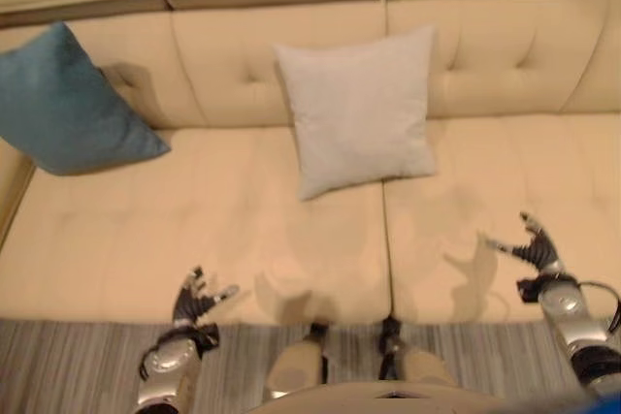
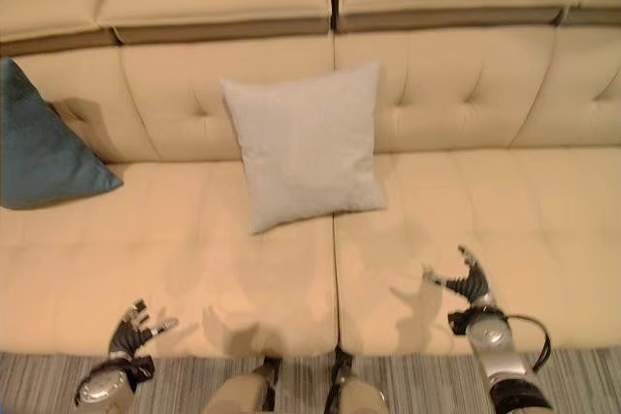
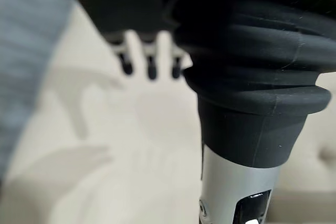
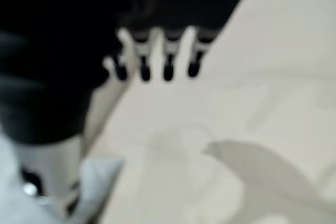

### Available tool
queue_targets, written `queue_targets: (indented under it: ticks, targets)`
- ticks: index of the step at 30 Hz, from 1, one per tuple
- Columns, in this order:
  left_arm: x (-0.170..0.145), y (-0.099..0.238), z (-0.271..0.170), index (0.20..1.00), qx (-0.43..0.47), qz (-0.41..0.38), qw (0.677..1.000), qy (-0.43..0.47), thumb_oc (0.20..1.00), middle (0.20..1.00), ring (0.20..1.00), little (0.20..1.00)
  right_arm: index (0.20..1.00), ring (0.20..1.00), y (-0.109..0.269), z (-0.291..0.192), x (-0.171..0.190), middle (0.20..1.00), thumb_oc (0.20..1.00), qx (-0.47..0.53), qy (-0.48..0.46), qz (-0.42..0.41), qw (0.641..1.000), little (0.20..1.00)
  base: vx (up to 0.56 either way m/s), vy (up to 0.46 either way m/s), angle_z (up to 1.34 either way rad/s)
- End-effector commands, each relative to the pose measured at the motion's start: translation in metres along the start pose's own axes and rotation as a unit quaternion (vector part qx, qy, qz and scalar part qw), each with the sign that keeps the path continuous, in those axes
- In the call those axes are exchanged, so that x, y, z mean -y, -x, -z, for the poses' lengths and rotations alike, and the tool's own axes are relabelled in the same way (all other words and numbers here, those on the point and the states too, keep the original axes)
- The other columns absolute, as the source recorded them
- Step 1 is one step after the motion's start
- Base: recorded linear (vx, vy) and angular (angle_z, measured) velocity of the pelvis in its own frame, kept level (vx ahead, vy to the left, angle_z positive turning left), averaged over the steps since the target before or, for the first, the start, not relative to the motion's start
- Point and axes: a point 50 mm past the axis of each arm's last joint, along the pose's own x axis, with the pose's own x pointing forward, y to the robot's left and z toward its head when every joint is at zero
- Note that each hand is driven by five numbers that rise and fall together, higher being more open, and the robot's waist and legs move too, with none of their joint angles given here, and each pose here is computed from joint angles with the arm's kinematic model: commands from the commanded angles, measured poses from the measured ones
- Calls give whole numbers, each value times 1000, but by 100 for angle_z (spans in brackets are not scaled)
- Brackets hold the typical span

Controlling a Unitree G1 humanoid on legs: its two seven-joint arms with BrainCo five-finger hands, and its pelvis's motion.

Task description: Pick up all the scattered cushions and arrange them neatly on the sofa.

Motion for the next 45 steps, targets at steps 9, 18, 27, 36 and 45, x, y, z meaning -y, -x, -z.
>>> queue_targets:
  ticks: [9, 18, 27, 36, 45]
  targets:
    - [-15, 29, 90, 1000, -220, -23, 971, -86, 1000, 1000, 1000, 1000, 1000, 1000, 29, 73, -38, 1000, 1000, -172, 12, -47, 984, 1000, 6, -10, -1]
    - [-13, 17, 73, 1000, -192, -17, 976, -99, 1000, 1000, 1000, 1000, 1000, 1000, 37, 87, -39, 1000, 1000, -214, -17, -39, 976, 1000, -42, -28, 5]
    - [8, 8, 59, 1000, -163, 10, 980, -115, 1000, 1000, 1000, 1000, 1000, 1000, 29, 80, -34, 1000, 1000, -212, 23, -43, 976, 1000, -188, 98, -28]
    - [22, 1, 50, 1000, -153, 32, 974, -162, 1000, 1000, 1000, 1000, 1000, 1000, 22, 65, -47, 1000, 1000, -201, 60, -71, 975, 1000, -282, 210, -79]
    - [10, 6, 61, 1000, -184, 22, 970, -155, 1000, 1000, 1000, 1000, 1000, 1000, 27, 73, -49, 1000, 1000, -209, 76, -83, 971, 1000, -184, 28, -80]
